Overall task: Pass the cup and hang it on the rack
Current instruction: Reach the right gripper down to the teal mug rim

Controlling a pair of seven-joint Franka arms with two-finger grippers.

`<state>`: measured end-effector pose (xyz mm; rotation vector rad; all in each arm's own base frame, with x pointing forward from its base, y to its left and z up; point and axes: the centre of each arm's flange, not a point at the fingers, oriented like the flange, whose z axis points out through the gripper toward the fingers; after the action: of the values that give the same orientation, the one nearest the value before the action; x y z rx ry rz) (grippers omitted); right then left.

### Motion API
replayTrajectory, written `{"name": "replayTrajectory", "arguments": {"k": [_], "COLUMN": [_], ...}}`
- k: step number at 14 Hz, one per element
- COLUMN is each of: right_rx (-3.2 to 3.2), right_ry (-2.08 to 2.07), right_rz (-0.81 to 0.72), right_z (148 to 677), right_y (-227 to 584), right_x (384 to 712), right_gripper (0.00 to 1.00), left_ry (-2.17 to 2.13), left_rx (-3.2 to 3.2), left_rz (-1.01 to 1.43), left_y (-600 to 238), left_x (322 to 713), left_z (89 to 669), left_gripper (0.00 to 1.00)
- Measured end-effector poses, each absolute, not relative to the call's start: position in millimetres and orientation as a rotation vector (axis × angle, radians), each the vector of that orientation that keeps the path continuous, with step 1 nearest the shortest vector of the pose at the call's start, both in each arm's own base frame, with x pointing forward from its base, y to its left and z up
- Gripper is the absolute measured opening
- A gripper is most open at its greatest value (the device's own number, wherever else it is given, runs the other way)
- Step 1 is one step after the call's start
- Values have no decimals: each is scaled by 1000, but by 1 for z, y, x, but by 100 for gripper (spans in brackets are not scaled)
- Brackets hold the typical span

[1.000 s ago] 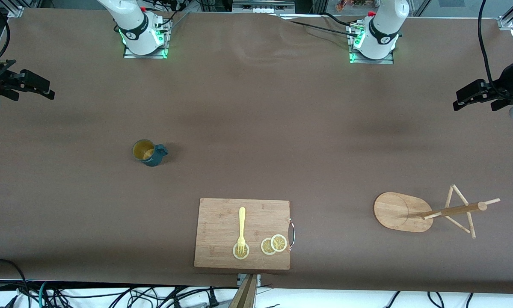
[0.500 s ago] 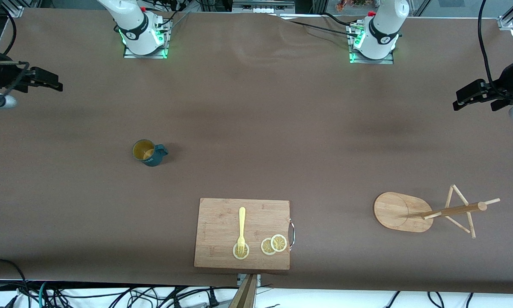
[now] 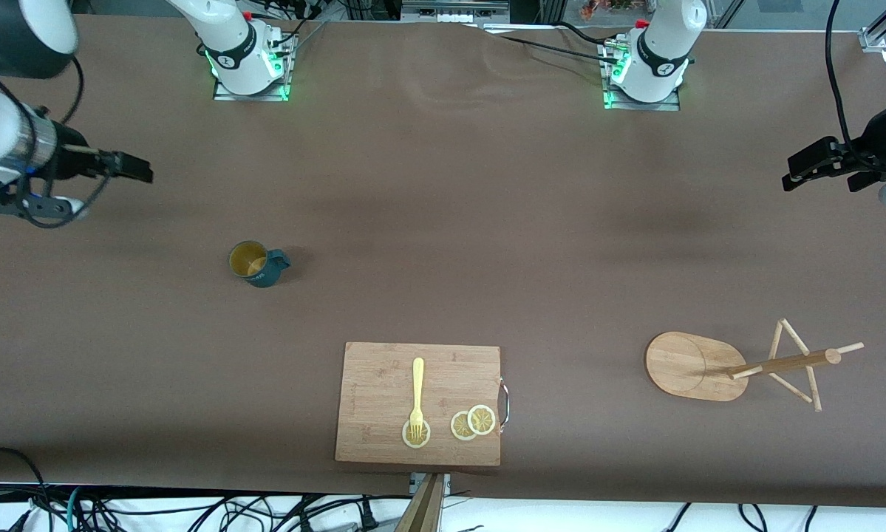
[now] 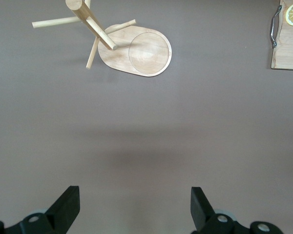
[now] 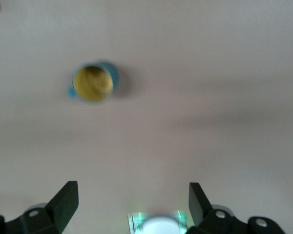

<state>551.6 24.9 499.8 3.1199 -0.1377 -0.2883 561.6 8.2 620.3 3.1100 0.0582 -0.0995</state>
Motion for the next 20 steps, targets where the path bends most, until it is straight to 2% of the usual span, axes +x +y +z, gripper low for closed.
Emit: {"name": "replayTrajectory", "arguments": {"k": [3, 6, 9, 15, 20], "right_rx": [3143, 3160, 3162, 3158, 3149], "right_ry": [-117, -38, -23, 136, 252], "right_rz": [-68, 116, 118, 237, 201], "right_z": [426, 346, 301, 261, 239], "right_y": [38, 67, 72, 77, 77], "right_x": [556, 539, 524, 533, 532], "right_gripper": [100, 100, 100, 98, 43], "left_ry": [58, 59, 59, 59, 59], "left_rx": [3110, 3110, 3110, 3110, 3110], "left_rz": [-100, -100, -100, -100, -100], "left_y": [8, 8, 8, 8, 8], "left_x": [562, 562, 562, 562, 562], "left_z": [620, 620, 620, 620, 620], "left_gripper": [100, 100, 100, 100, 100]}}
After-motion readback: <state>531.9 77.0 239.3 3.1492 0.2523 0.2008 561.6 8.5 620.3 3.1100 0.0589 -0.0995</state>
